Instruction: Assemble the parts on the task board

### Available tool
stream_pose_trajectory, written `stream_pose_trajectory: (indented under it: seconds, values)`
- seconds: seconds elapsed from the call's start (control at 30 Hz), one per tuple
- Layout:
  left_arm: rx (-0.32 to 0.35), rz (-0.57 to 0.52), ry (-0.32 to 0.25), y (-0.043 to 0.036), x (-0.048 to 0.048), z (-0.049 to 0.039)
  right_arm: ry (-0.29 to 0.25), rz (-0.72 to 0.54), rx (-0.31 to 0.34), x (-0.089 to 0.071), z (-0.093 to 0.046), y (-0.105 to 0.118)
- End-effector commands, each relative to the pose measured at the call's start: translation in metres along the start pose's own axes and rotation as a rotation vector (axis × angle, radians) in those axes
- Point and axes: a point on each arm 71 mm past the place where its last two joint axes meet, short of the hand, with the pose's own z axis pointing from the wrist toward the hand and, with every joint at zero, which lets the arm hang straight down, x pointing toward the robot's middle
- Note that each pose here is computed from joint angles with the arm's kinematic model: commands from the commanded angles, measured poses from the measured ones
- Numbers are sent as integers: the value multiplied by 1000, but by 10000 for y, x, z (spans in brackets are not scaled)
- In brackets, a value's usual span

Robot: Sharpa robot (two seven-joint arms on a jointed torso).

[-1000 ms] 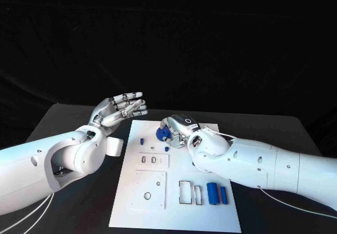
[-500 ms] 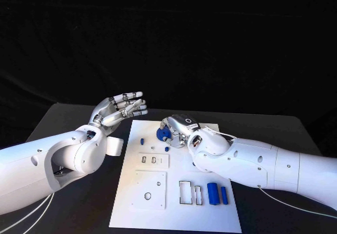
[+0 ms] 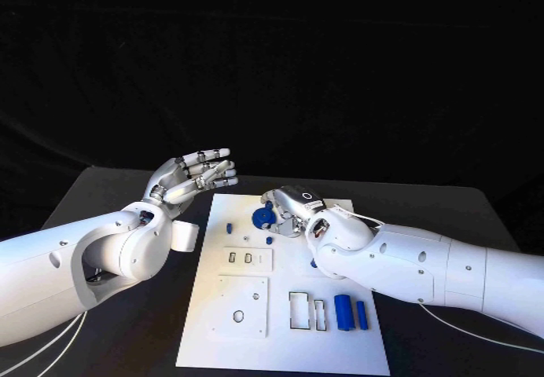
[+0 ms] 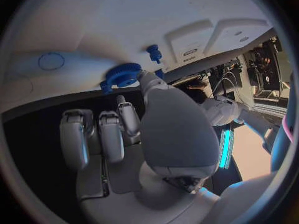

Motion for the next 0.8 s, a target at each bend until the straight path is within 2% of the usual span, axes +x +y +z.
stream_pose_trajectory:
  seconds: [0.03, 0.13, 0.23, 0.27, 0.4, 0.5, 0.6, 0.67, 0.8]
  values:
    - [7, -8, 13, -15, 18, 1, 12, 23, 1, 0, -27, -13]
    - [7, -7, 12, -15, 14, 0, -2, 40, 5, -29, -67, -45]
    - [7, -7, 11, -15, 7, -2, -42, 73, 8, -99, -132, -94]
    - [7, -6, 10, -15, 0, -3, -70, 101, 9, -163, -178, -136]
    - [8, -4, 6, -14, -17, -2, -113, 183, 13, -350, -287, -271]
    - [8, -3, 4, -11, -33, 0, -96, 275, 41, -523, -396, -442]
    - [8, -1, 1, -7, -52, 3, -39, 390, 86, -671, -541, -667]
    - [8, 0, -1, -4, -62, 8, -10, 448, 107, -743, -652, -817]
    - [9, 0, -2, 2, -74, 14, 13, 496, 137, -827, -840, -1052]
